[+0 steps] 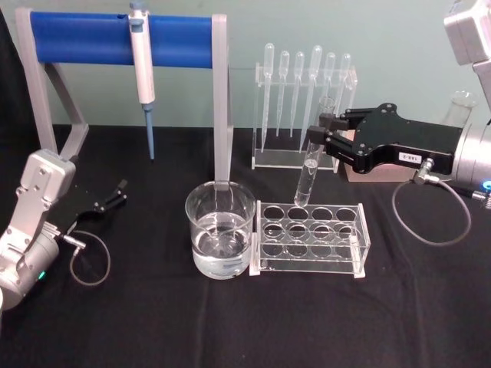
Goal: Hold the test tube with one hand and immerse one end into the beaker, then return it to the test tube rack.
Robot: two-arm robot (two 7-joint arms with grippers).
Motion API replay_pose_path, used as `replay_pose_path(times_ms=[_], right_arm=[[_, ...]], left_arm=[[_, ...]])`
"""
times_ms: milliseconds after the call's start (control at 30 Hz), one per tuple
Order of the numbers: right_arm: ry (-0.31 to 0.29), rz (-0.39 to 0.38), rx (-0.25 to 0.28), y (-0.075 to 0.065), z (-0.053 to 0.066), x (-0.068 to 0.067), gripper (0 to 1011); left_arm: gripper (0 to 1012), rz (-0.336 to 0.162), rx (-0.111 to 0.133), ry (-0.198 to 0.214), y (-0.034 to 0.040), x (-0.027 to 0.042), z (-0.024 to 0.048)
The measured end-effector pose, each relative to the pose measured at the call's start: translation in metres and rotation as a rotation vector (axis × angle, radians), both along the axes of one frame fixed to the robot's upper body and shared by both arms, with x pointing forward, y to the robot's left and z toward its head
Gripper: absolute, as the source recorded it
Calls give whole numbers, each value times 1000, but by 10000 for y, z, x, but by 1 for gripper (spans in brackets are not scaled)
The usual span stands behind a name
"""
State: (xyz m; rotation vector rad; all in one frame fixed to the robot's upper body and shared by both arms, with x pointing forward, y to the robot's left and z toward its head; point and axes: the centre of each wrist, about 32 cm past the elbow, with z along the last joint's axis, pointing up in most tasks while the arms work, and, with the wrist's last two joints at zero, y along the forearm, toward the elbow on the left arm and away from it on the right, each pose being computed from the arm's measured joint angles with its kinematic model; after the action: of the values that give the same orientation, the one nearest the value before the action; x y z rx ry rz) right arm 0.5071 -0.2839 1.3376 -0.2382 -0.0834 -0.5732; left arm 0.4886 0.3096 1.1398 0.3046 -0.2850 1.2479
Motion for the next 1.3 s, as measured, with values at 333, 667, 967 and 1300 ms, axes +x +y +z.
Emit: replay_pose_path(times_ms=[333, 667, 967, 1300], right_arm=[[0, -2, -1, -3, -4, 1, 231], [0, -2, -1, -3, -7, 2, 231], [1, -1, -1, -3, -9, 2, 231], [1, -1, -2, -3, -9, 2, 231]], left_arm=[[1000, 0, 0, 0, 0, 0, 0], [1000, 0, 0, 0, 0, 0, 0], [1000, 0, 0, 0, 0, 0, 0], [1000, 0, 0, 0, 0, 0, 0]])
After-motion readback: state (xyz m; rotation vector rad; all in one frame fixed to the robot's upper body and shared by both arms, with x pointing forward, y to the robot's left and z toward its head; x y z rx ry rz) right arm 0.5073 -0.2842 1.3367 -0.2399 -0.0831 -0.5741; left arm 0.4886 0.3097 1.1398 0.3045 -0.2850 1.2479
